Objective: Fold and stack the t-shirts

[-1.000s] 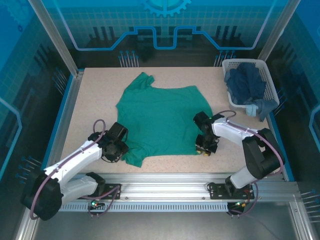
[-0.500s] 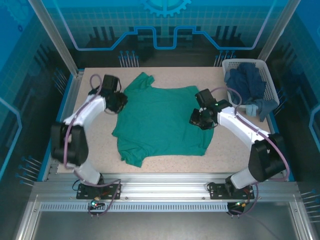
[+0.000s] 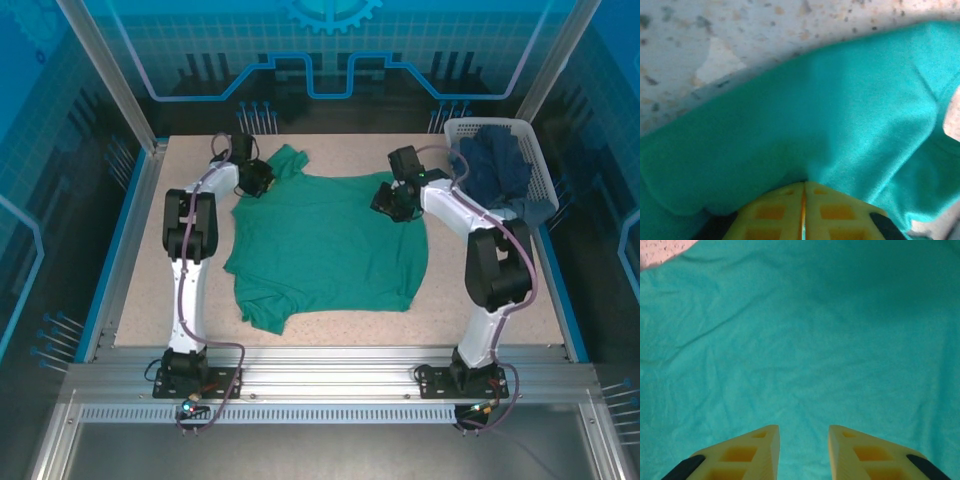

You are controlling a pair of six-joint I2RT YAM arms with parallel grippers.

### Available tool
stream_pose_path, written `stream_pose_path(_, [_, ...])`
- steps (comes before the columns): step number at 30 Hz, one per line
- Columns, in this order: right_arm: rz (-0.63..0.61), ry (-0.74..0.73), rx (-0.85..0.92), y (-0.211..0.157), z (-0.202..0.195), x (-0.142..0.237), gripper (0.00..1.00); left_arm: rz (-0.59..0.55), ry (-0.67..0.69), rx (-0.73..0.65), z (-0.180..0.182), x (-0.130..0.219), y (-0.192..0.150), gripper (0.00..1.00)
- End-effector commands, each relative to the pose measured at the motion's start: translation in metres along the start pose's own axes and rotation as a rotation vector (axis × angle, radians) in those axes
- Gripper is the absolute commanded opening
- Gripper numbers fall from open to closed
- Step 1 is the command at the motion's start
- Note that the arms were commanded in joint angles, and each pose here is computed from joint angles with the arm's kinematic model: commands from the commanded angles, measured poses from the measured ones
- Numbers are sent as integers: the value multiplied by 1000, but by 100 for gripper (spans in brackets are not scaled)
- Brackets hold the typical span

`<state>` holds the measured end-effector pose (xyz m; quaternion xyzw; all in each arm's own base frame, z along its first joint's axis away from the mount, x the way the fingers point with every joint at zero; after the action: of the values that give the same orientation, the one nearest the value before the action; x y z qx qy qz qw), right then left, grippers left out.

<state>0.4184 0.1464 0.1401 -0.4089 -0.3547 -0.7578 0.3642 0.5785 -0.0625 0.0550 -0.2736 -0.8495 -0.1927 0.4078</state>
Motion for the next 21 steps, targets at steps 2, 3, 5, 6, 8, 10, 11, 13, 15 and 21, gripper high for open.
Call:
stream_pose_path(2, [18,-22,-14,13,7,-9,32,-2,158,82,50,7,24,10])
stream_pose_path(3, [24,-23,-17,14,9,-13,32,-12,176,90,61,9,30,10])
stream_pose_path(5, [27,-24,-19,17,14,-19,33,-19,180,116,74,14,41,10])
stream_pose_path(6, [30,-21,-23,18,17,-22,33,-21,166,121,75,17,46,10])
stream_pose_path(8, [38,-26,-32,22,22,-30,34,-33,136,110,70,23,56,10])
stream_pose_path(10, [42,-21,-41,27,29,-40,35,-54,134,97,62,32,63,10])
stream_pose_path(11, [46,-20,-48,29,31,-45,35,-66,130,92,58,35,67,11])
stream_pose_path(13, [57,-9,-59,34,38,-58,35,-80,81,89,42,43,70,17])
stream_pose_path(15, [68,-15,-65,37,42,-68,35,-87,42,74,23,56,68,28])
stream_pose_path(21, [104,-60,-82,42,38,-104,34,-21,77,40,7,88,14,31])
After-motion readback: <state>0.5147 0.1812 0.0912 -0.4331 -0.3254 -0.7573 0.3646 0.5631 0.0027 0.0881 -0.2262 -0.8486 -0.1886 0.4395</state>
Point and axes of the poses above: each hand's point on the last joint's axis, 136 mm out from that joint toward the fingers, its own x axis back along the fingers, its own z axis along the line the jaws close on, y = z × x, the point moved 4 cm from there along x, back along the fingers, and after that the axes turned 5 degrees about -x, right-handed, at the moved point
